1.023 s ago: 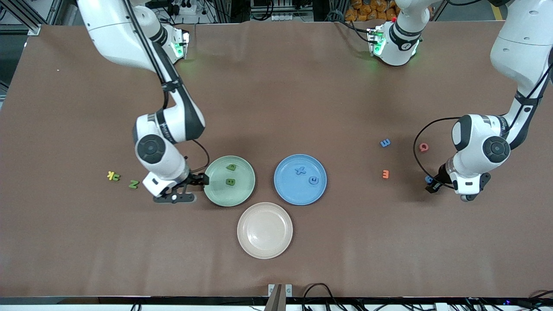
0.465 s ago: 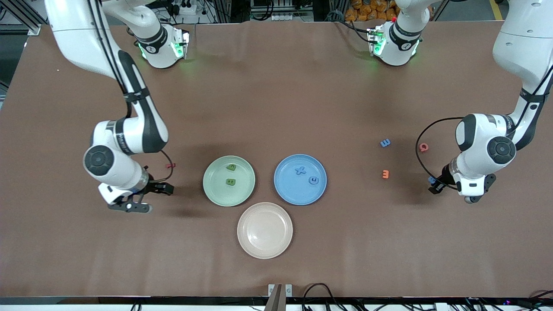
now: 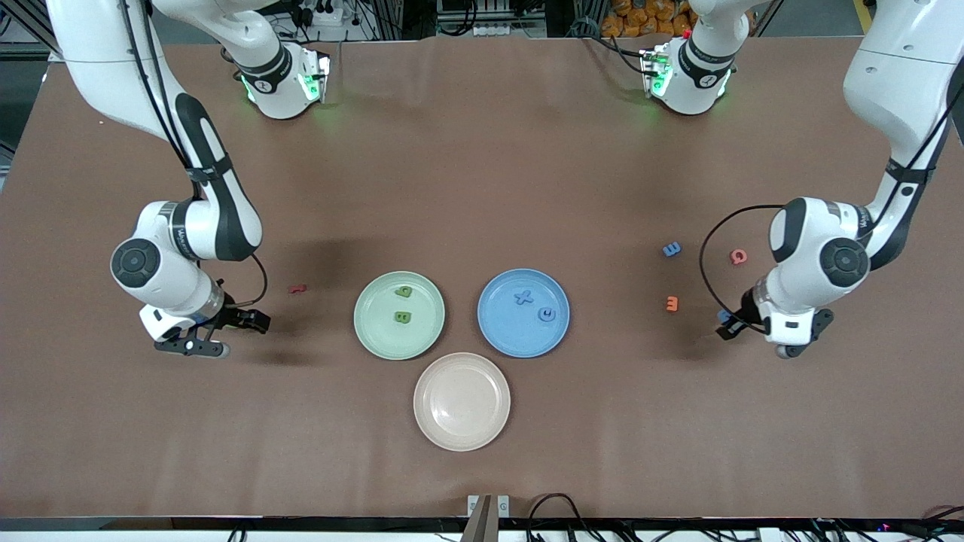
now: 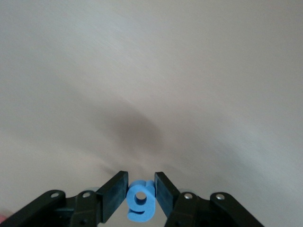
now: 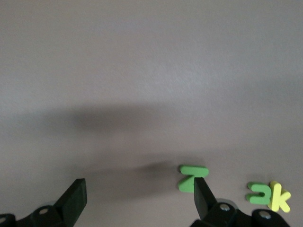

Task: Sort letters by color into matching plates
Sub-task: 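Carry the blue g to the blue plate while the right gripper reaches Z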

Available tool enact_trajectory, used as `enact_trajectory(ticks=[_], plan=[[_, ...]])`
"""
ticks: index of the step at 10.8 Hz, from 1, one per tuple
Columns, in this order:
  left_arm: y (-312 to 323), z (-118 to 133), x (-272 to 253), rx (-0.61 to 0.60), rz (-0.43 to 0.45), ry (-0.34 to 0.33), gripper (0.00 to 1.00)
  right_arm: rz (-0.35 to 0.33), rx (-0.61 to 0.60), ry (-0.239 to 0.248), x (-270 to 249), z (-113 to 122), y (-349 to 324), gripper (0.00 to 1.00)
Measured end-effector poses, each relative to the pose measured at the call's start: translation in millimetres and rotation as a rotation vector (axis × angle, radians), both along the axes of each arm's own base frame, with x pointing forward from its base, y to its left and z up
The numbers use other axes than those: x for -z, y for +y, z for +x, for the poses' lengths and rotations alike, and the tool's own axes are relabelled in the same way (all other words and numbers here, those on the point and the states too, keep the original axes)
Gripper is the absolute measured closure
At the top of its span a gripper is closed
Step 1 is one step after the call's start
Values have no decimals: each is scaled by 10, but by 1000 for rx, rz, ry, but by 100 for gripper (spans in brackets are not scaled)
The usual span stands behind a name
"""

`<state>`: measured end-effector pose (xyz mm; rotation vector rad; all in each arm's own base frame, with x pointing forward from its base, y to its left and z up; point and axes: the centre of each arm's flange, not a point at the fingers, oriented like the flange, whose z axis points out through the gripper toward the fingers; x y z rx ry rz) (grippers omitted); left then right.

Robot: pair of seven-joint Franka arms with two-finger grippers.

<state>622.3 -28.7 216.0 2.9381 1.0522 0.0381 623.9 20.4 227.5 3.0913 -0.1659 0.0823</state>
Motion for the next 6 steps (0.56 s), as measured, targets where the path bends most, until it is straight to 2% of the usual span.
enact_trajectory(ticks=[2, 3, 6], plan=[[-587, -7, -101, 30, -11, 7, 67, 1, -6, 7, 39, -118, -97, 0], [-946, -42, -141, 53, -8, 15, 67, 1, -4, -8, 69, -163, -166, 0], [-2081, -279, -273, 94, -4, 12, 67, -2, 6, -19, 157, -245, -400, 0]])
